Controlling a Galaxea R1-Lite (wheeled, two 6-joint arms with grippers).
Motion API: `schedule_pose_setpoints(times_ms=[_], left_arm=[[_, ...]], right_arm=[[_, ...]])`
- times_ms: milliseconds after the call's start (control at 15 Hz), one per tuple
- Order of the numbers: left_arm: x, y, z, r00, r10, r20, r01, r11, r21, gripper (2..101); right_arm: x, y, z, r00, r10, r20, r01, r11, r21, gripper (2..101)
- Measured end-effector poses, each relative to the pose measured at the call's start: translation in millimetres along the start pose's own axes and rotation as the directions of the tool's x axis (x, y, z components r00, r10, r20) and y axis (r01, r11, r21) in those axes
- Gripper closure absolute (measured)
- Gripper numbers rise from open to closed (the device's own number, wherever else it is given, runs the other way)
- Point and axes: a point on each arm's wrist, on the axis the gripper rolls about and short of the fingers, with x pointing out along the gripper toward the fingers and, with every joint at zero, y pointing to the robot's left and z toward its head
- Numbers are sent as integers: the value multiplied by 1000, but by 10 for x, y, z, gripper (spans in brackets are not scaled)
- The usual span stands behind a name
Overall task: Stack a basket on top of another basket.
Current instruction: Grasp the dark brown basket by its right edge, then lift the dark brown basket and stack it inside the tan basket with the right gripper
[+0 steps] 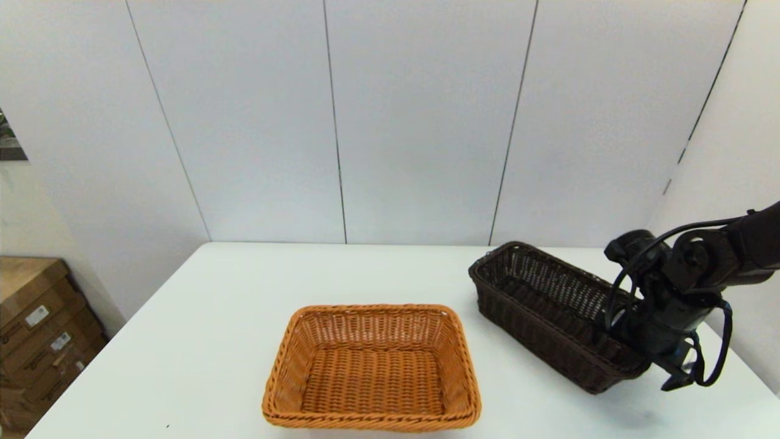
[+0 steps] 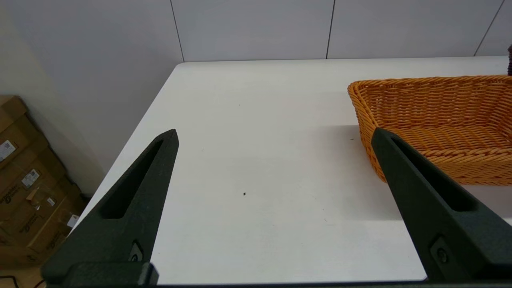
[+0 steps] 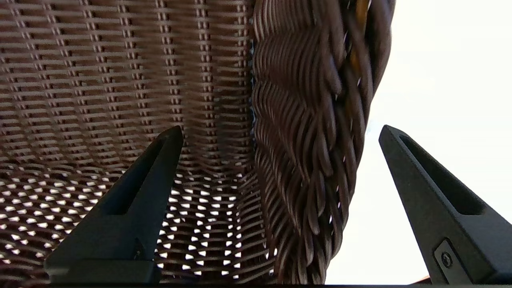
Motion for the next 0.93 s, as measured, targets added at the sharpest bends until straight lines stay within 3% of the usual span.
schedule_pose_setpoints(times_ms=[200, 467, 533, 933], left_arm=[[0, 0, 0, 1000, 0, 0, 0, 1000, 0, 54], [0, 0, 0, 1000, -1, 0, 1, 1000, 0, 54], [0, 0, 0, 1000, 0, 0, 0, 1000, 0, 54], [0, 0, 0, 1000, 0, 0, 0, 1000, 0, 54]], right_arm=[[7, 12, 19, 1000, 2, -2, -2, 1000, 22, 345], [-12, 13, 22, 1000, 5, 5, -5, 1000, 22, 600], [-15, 13, 23, 1000, 6, 6, -7, 1000, 22, 849], [-17, 4, 21, 1000, 6, 4, -6, 1000, 29, 875]])
